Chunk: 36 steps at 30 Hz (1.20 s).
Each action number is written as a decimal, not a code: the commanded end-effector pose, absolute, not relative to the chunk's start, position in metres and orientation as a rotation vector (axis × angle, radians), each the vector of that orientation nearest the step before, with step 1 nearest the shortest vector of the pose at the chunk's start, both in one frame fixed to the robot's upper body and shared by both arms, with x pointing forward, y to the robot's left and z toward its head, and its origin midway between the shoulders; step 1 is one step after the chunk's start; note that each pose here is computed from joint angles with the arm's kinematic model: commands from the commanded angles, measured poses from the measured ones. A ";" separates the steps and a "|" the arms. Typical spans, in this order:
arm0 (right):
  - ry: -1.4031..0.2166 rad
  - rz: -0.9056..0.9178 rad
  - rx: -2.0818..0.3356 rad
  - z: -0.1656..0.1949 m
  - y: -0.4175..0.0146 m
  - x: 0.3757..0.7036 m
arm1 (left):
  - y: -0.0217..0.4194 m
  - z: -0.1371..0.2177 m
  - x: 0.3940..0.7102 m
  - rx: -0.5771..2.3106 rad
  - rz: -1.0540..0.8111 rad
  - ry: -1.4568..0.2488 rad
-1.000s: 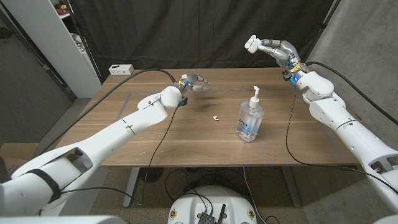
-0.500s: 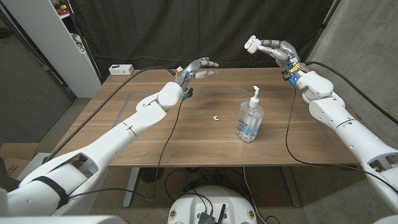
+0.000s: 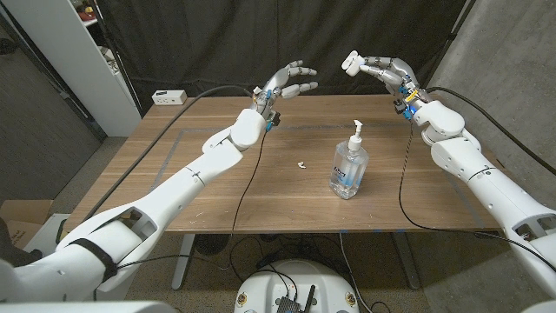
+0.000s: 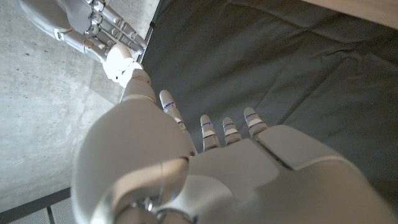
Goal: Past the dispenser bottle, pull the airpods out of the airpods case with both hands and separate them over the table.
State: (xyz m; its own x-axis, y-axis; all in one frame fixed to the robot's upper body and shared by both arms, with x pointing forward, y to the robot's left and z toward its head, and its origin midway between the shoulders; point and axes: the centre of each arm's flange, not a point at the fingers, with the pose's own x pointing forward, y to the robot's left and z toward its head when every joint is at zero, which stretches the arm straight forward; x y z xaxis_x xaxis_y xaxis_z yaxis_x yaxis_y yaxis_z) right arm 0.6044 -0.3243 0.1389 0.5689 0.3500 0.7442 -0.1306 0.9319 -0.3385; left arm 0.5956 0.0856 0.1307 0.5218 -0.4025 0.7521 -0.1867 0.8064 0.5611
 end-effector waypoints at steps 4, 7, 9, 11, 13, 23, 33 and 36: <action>-0.946 0.250 -0.296 0.137 -0.323 0.601 | 0.054 0.141 0.599 0.545 -0.162 -1.137; -0.949 0.249 -0.303 0.136 -0.321 0.601 | 0.048 0.142 0.600 0.526 -0.166 -1.146; -0.951 0.248 -0.305 0.136 -0.320 0.601 | 0.045 0.143 0.601 0.517 -0.171 -1.153; -0.951 0.252 -0.307 0.135 -0.319 0.601 | 0.042 0.144 0.603 0.510 -0.176 -1.157; -0.951 0.253 -0.307 0.135 -0.318 0.601 | 0.039 0.144 0.604 0.505 -0.178 -1.161; -0.954 0.250 -0.319 0.133 -0.317 0.599 | 0.028 0.149 0.610 0.492 -0.210 -1.169; -0.963 0.256 -0.342 0.132 -0.312 0.595 | 0.021 0.152 0.611 0.486 -0.237 -1.176; -0.965 0.260 -0.349 0.133 -0.311 0.593 | 0.019 0.151 0.611 0.483 -0.246 -1.178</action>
State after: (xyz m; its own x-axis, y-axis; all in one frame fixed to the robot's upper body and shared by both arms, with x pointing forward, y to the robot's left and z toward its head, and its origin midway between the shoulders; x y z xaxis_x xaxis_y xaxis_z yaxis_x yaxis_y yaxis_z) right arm 0.5976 -0.3151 0.1331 0.5528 0.3533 0.7547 -0.0685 0.9219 -0.3814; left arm 0.6089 0.0285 0.1492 0.3846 -0.4115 0.8263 -0.0919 0.8736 0.4779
